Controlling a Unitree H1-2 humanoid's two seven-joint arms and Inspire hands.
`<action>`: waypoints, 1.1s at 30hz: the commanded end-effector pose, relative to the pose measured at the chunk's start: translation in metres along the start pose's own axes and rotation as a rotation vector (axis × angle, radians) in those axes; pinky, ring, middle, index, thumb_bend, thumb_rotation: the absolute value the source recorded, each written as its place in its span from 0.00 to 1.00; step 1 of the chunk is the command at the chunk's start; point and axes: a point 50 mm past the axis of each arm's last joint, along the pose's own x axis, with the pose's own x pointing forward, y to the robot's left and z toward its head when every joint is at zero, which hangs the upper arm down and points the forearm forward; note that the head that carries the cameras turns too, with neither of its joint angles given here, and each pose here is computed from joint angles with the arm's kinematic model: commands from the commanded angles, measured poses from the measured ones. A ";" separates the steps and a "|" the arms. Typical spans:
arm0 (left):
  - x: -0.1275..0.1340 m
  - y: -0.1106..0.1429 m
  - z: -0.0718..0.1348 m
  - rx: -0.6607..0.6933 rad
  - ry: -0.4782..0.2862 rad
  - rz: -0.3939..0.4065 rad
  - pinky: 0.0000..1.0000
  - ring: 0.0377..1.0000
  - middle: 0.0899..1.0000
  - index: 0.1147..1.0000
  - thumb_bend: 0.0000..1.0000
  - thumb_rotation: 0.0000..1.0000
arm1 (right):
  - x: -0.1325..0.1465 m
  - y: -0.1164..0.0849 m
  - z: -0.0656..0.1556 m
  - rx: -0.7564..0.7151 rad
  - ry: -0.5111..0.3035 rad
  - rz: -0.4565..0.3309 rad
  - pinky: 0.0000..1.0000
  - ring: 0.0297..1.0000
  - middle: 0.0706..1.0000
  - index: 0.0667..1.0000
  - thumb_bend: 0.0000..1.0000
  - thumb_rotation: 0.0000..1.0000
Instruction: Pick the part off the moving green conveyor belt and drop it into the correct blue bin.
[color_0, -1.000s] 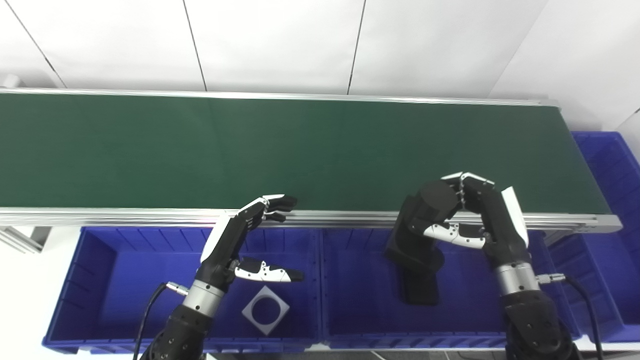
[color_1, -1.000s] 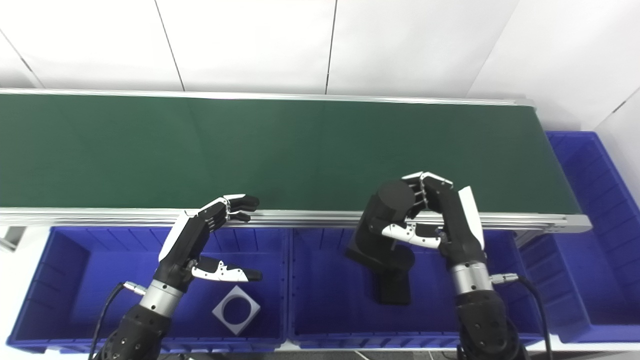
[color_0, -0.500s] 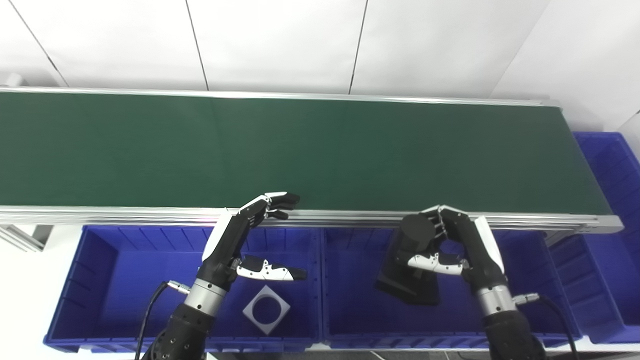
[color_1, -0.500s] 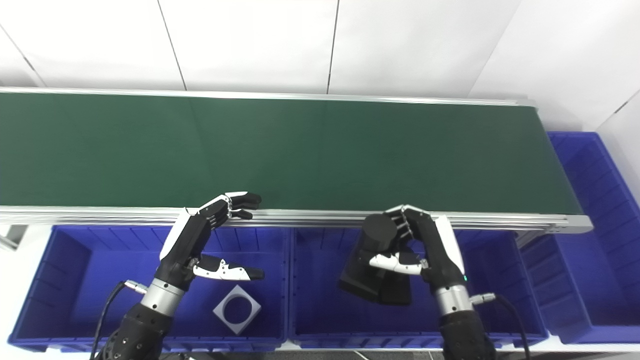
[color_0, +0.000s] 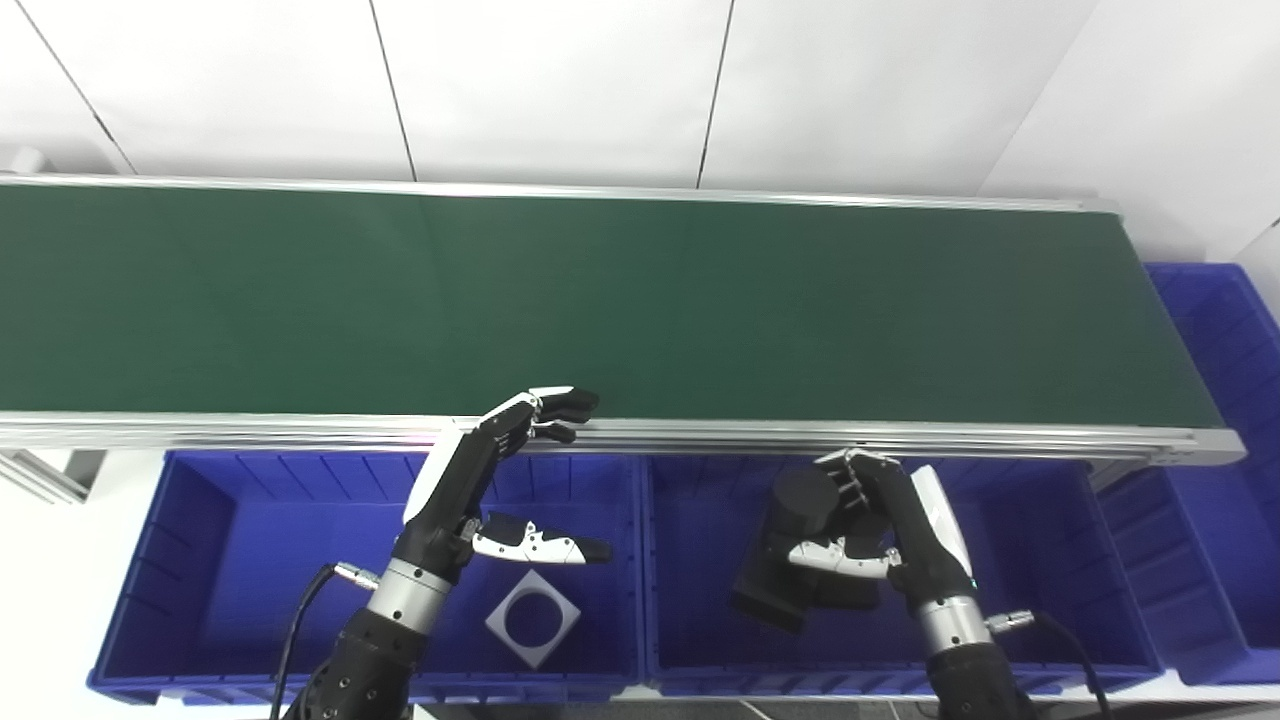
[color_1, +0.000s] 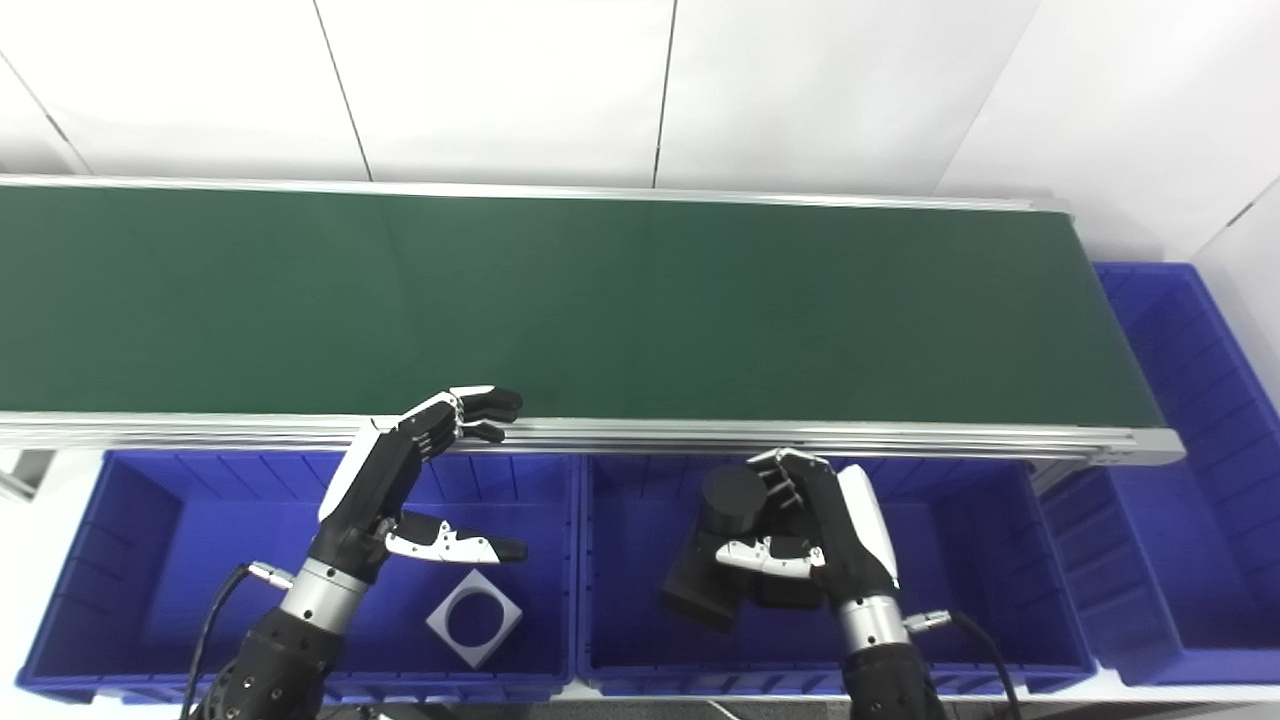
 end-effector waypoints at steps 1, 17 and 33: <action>0.006 0.001 0.012 0.003 -0.075 0.004 0.66 0.73 0.74 0.69 0.87 0.10 | 0.004 -0.009 0.012 -0.003 -0.105 -0.038 0.39 0.44 0.46 0.48 0.52 0.00; 0.006 0.001 0.012 0.004 -0.075 0.005 0.65 0.72 0.73 0.69 0.87 0.11 | 0.001 -0.012 0.013 0.013 -0.132 -0.017 0.52 0.62 0.66 0.65 1.00 0.26; 0.006 0.002 0.010 0.002 -0.071 0.004 0.65 0.72 0.73 0.69 0.87 0.12 | -0.002 -0.010 0.018 0.047 -0.160 -0.005 0.51 0.61 0.66 0.66 1.00 0.26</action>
